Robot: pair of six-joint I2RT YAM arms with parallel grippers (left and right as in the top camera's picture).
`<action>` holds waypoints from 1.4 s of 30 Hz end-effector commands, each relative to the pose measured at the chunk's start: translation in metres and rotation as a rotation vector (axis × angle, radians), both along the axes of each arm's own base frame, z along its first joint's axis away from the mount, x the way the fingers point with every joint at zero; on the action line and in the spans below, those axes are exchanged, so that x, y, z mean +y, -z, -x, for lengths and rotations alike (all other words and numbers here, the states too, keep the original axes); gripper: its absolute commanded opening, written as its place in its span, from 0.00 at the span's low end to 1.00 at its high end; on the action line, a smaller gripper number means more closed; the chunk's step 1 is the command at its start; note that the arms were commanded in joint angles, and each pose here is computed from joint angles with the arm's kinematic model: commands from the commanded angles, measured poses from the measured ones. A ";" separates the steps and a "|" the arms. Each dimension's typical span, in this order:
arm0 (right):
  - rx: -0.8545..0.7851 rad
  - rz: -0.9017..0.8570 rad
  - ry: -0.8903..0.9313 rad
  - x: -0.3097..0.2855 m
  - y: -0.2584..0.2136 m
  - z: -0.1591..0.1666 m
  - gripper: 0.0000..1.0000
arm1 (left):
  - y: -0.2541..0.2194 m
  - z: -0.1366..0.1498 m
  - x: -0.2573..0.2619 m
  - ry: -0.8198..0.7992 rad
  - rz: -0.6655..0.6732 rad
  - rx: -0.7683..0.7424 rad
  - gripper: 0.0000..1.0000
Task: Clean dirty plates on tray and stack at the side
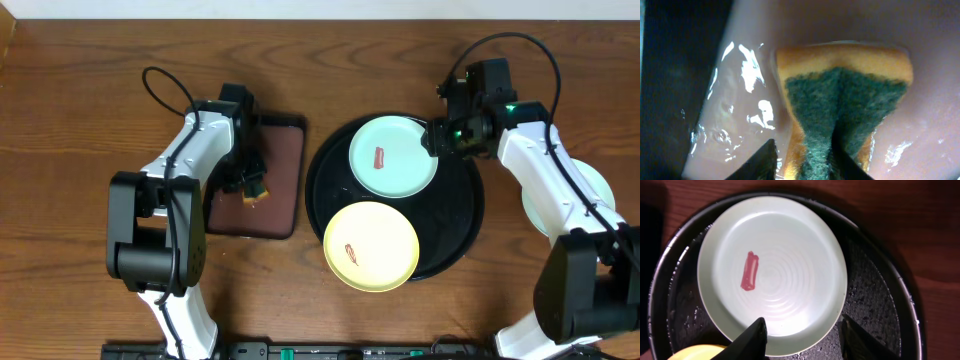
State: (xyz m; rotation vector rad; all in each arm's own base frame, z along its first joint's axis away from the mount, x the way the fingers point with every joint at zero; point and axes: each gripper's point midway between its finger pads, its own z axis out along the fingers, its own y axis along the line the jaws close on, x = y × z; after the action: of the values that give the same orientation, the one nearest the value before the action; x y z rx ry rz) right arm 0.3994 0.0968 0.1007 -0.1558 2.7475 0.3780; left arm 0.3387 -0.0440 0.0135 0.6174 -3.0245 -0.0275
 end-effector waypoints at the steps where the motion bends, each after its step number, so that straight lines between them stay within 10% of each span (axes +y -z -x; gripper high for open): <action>1: -0.017 -0.012 -0.006 0.000 -0.005 -0.002 0.45 | -0.021 -0.009 -0.008 0.012 0.047 -0.037 0.36; 20: -0.012 -0.004 -0.023 0.001 -0.004 0.000 0.47 | -0.004 -0.011 -0.009 -0.057 0.047 -0.073 0.38; 28: -0.005 -0.003 -0.023 0.001 -0.003 0.002 0.49 | 0.005 -0.008 -0.010 -0.040 0.047 -0.050 0.08; 42: 0.084 0.019 -0.026 0.000 0.053 -0.006 0.36 | -0.075 -0.034 -0.030 0.136 0.088 -0.133 0.07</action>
State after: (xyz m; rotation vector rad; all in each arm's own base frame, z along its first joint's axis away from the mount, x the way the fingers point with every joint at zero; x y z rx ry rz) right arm 0.4074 0.0981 0.0725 -0.1848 2.7795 0.3731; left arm 0.3602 -0.0626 0.0591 0.5186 -3.0813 0.1015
